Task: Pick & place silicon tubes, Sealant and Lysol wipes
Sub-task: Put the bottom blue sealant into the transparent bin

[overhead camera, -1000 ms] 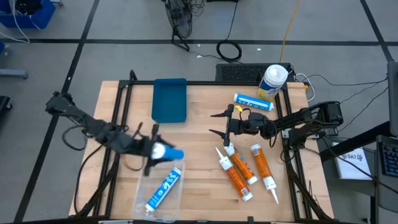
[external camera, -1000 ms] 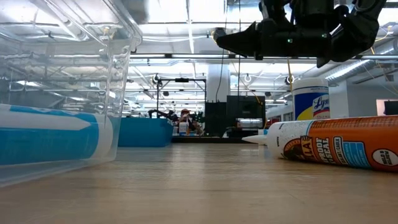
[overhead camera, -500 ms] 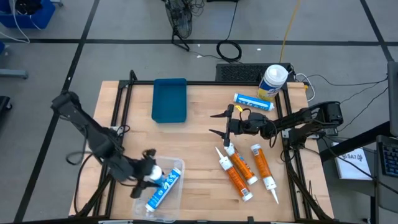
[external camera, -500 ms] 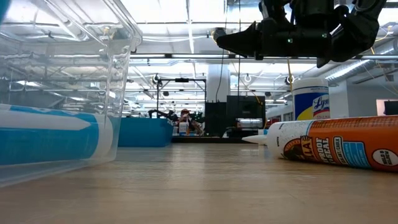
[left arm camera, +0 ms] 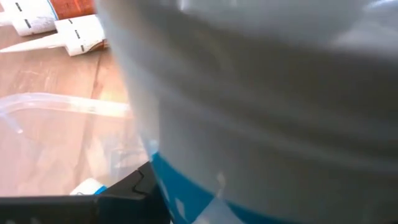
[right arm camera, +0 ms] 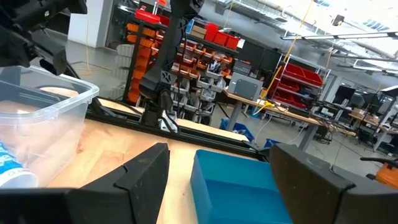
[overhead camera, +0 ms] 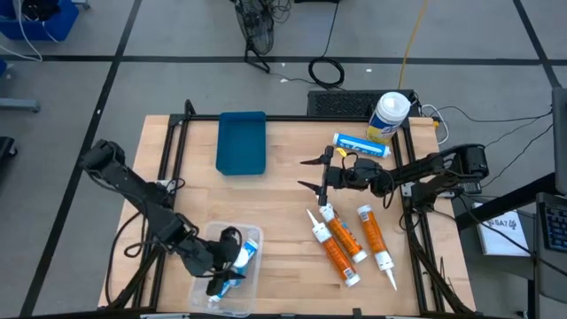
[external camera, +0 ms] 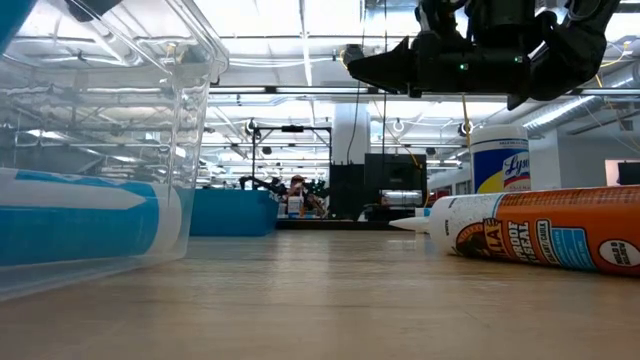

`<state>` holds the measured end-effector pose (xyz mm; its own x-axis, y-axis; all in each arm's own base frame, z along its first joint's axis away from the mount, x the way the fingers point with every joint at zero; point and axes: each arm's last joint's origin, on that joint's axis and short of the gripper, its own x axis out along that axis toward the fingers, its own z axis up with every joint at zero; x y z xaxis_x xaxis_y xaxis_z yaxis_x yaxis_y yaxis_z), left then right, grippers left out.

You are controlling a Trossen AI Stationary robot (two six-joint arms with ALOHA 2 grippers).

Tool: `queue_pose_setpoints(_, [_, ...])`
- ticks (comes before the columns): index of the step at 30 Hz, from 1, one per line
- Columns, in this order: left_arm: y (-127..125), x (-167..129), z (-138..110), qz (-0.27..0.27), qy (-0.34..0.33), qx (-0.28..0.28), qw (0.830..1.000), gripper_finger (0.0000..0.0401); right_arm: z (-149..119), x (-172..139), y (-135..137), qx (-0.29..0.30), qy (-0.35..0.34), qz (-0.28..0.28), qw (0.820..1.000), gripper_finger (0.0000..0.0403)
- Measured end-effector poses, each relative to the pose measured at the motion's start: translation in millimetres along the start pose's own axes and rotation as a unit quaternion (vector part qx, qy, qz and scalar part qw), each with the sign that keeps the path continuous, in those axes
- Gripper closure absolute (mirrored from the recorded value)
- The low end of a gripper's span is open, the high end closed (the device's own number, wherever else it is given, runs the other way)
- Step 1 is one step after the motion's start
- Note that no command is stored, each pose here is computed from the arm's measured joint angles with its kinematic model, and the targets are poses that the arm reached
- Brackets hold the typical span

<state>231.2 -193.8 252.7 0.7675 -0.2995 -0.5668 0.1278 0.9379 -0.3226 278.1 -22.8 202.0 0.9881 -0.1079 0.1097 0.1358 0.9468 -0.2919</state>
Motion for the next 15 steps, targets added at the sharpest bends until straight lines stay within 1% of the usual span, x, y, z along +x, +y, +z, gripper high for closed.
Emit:
queue_pose_setpoints(7, [-0.3,-0.5,0.5,-0.002,-0.001,0.023,1.000,0.0147,-0.9,0.0,0.3,0.002,0.005,0.002,1.000,0.0145])
queue_pose_setpoints(15, [-1.6,-7.5,3.8,-0.028,0.001,0.025,0.999,0.0123,-0.9,0.0,0.3,0.003,0.005,0.002,1.000,0.0145])
